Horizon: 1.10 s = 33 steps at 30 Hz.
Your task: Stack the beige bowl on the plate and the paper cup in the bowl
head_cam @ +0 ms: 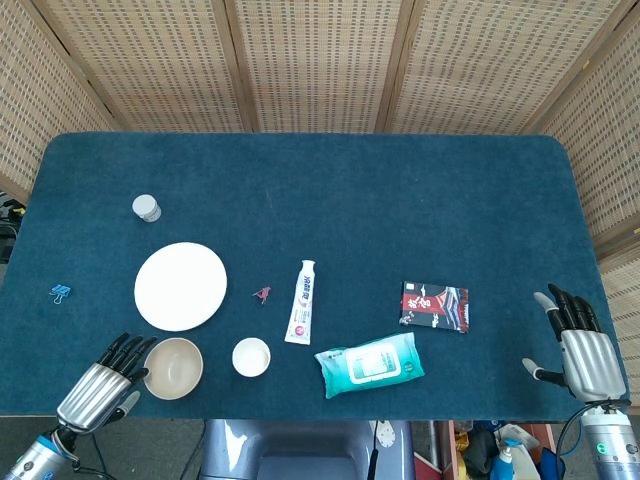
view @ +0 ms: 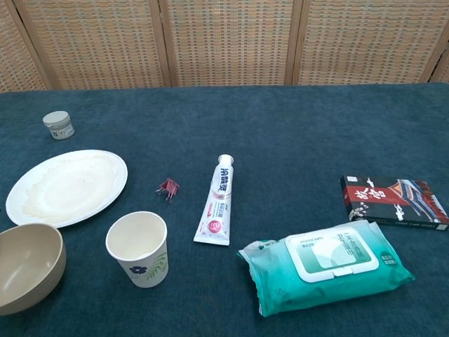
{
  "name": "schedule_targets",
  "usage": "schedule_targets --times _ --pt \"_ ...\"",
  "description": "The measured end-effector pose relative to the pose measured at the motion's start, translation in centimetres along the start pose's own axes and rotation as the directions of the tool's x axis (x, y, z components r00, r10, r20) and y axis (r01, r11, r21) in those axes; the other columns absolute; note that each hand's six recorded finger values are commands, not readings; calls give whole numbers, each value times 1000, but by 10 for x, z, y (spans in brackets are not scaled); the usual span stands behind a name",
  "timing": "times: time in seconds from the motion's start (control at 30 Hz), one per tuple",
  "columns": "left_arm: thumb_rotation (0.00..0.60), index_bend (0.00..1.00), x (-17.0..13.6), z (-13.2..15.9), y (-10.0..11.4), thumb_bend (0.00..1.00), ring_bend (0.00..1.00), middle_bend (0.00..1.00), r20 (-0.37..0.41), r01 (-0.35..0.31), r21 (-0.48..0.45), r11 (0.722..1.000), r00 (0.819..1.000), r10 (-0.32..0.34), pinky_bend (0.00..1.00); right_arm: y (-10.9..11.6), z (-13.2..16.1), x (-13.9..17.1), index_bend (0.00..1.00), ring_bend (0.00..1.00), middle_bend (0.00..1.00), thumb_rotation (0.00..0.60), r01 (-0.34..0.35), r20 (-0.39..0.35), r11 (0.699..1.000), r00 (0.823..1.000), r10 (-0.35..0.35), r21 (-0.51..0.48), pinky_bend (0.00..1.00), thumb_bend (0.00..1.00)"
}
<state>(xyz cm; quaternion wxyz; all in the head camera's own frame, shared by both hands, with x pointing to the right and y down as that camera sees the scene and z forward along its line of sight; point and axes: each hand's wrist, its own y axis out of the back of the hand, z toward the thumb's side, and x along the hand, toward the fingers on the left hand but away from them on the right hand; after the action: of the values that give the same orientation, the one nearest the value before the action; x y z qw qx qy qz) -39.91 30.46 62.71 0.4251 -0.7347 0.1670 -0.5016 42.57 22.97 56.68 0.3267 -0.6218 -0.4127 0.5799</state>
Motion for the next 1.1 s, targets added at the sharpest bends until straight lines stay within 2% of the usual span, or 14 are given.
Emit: schedule_targets --times 0.23,0.43,0.87,1.1 --pt "600 448 9 4 -7 428 0 24 11 13 11 1000 1000 -13 0 2 0 0 82 0 0 600 5 -2 1000 1000 -5 -4 0 144" --pt "600 493 19 10 -11 500 0 47 26 4 19 1000 1000 -4 0 3 0 1 82 0 0 600 9 -2 1000 1000 -9 -8 0 143" --pt "600 525 24 9 -3 519 0 63 11 -82 45 996 997 82 0 5 2 2 82 0 0 600 10 -10 1000 1000 -11 -25 0 143" --pt "600 527 29 -6 23 518 0 64 -31 -185 45 982 982 187 0 4 2 2 82 0 0 600 7 -13 999 1000 -8 -32 0 144"
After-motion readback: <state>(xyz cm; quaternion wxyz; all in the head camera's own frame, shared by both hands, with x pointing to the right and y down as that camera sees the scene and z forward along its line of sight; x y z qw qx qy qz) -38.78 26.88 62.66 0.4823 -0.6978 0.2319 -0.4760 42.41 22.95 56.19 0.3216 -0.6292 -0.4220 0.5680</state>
